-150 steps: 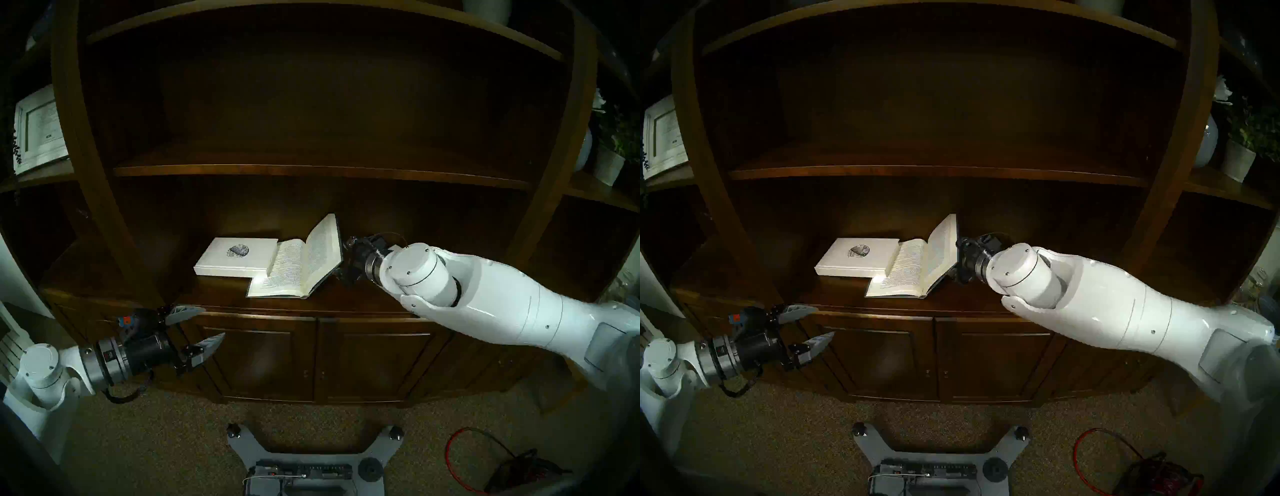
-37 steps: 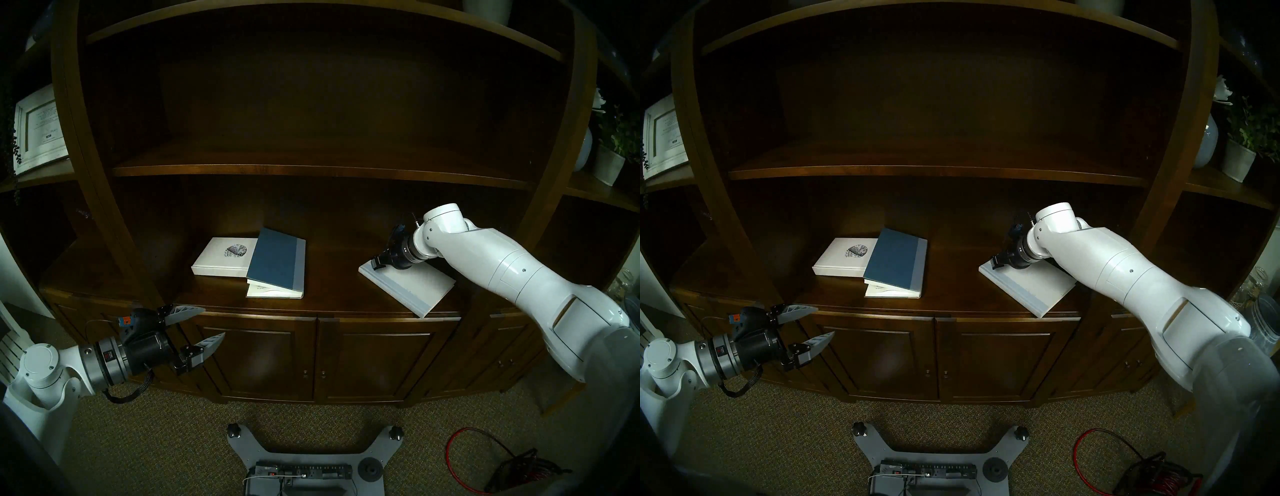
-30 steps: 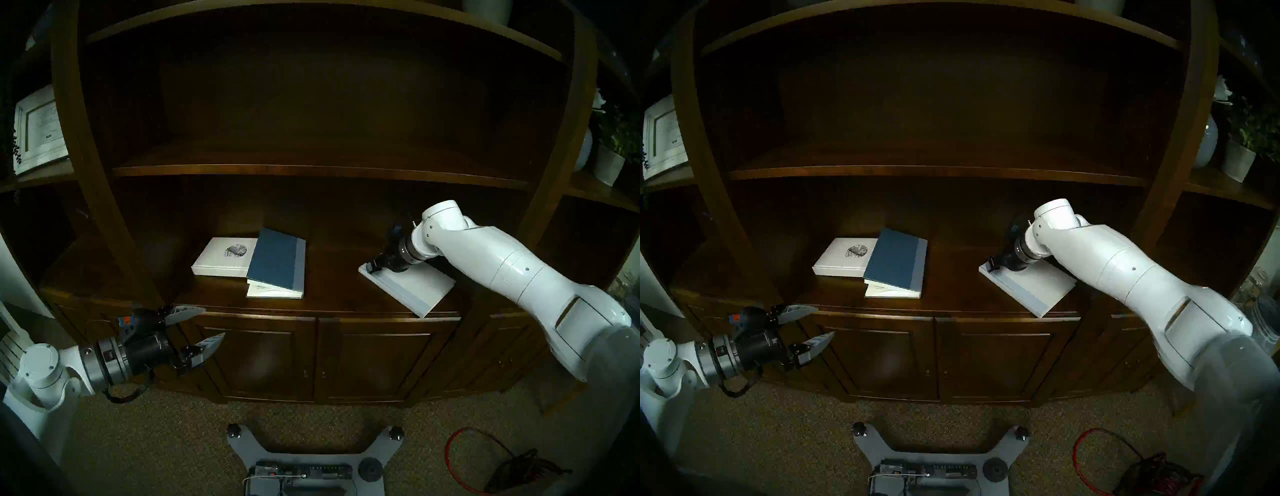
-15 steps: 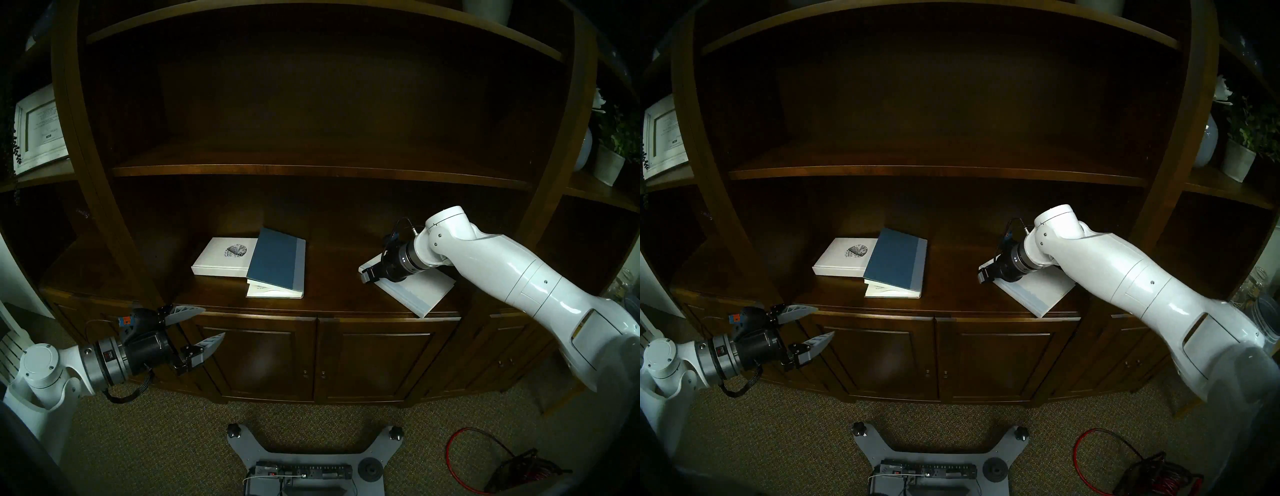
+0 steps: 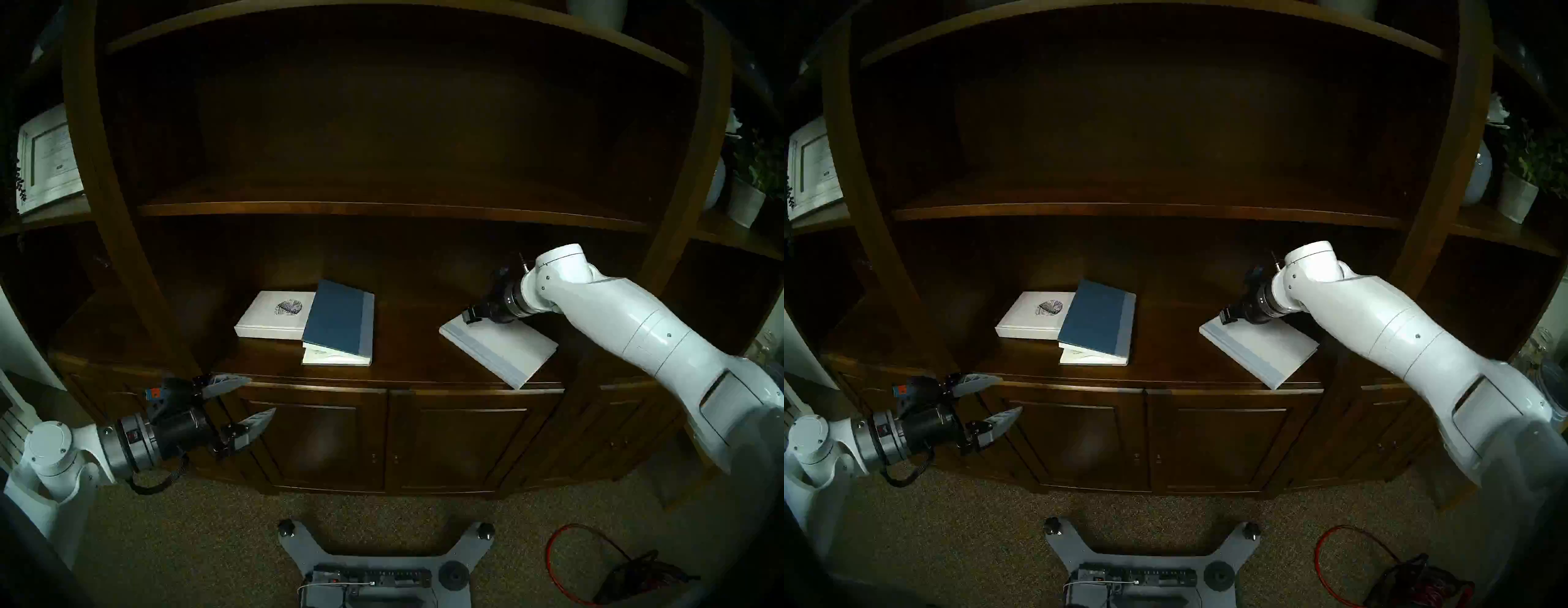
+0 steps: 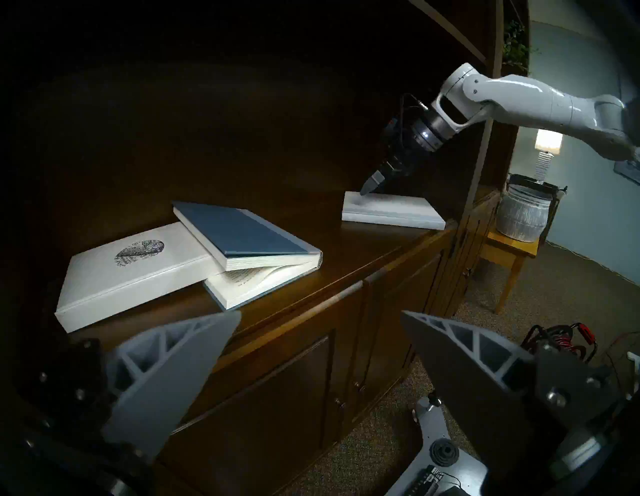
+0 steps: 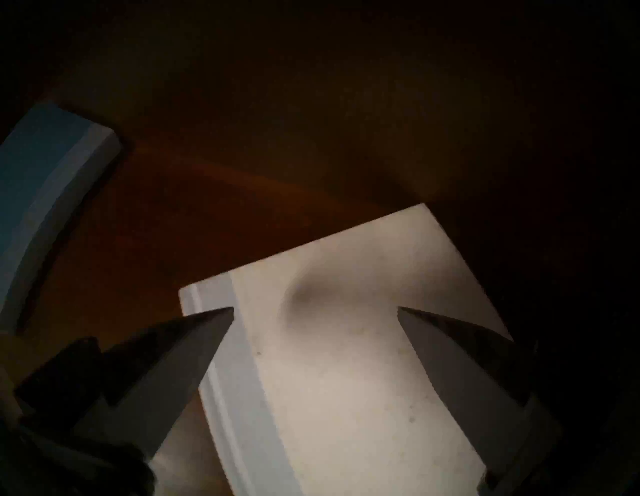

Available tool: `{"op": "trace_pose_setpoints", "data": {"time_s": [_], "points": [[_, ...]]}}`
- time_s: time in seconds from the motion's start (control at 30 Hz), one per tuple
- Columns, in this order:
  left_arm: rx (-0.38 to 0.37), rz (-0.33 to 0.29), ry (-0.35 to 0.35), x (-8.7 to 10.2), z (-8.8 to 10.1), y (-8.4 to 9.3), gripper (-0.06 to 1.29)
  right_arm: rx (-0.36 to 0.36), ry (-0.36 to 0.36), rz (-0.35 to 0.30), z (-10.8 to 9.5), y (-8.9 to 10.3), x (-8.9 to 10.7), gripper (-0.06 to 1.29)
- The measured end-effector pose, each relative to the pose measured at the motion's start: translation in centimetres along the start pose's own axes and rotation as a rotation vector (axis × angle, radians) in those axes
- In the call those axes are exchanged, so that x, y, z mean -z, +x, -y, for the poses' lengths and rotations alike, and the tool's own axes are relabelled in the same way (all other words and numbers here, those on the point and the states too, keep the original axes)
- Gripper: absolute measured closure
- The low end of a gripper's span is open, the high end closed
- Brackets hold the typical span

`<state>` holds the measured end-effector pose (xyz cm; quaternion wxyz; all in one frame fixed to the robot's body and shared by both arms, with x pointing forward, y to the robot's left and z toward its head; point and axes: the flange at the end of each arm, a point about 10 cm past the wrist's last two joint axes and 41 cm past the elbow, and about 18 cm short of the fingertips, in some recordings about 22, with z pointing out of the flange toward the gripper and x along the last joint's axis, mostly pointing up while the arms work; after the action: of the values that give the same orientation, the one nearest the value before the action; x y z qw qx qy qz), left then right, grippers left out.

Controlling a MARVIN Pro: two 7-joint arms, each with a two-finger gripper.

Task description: Close the books and align them horizontally on the shelf

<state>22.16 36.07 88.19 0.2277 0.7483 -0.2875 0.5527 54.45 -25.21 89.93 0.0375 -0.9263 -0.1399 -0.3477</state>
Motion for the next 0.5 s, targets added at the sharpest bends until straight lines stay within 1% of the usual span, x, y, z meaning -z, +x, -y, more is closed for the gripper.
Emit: {"op": "trace_pose_setpoints", "data": {"time_s": [0.3, 0.4, 0.5], "points": [[0.0, 0.0, 0.0, 0.0, 0.0, 0.0, -0.03, -0.003, -0.067, -0.021, -0.2, 0.1, -3.6, 0.0], [0.0, 0.0, 0.0, 0.0, 0.0, 0.0, -0.03, -0.002, -0.076, -0.027, -0.2, 0.2, -4.4, 0.0], [0.0, 0.0, 0.0, 0.0, 0.0, 0.0, -0.03, -0.001, -0.088, -0.044, -0.2, 0.7, -5.1, 0.0]]}}
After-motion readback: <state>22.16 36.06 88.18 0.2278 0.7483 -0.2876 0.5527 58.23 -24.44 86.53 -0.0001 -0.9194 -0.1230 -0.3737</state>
